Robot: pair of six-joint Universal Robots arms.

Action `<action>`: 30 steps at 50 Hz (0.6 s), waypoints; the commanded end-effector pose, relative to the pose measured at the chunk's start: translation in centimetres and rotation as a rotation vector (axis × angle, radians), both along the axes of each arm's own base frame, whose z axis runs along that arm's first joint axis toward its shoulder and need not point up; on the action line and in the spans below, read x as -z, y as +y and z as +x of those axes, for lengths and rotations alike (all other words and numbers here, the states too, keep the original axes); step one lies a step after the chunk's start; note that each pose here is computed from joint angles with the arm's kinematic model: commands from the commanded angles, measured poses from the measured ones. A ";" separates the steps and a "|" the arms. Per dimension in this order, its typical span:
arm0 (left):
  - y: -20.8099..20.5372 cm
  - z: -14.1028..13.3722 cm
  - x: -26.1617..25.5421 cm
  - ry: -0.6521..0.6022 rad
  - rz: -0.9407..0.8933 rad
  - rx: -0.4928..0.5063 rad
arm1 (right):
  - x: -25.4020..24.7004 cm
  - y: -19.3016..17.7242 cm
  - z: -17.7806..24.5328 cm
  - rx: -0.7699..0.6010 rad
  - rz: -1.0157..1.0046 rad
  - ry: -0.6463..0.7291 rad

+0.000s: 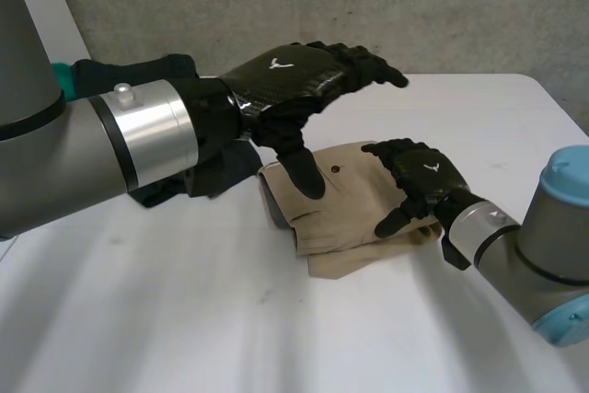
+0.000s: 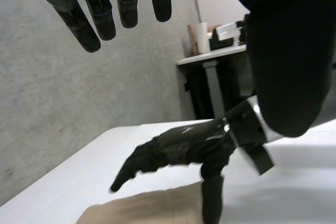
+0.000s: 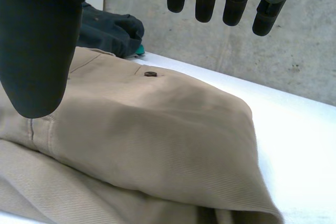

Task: Fold the laundry.

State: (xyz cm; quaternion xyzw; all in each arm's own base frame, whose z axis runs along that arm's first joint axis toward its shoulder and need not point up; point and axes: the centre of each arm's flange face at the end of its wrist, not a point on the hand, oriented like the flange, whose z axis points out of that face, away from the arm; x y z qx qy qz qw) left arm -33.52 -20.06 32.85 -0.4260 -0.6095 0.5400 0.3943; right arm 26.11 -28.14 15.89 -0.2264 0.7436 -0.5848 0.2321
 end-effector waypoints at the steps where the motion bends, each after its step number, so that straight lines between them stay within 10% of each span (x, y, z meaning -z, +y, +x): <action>1: -1.1 0.5 0.1 -0.011 -0.007 -0.089 | -0.3 -0.9 -0.8 0.034 0.062 -0.004; 30: -1.2 0.4 0.3 -0.021 -0.019 -0.099 | 4.4 -7.5 -3.0 0.159 0.059 0.061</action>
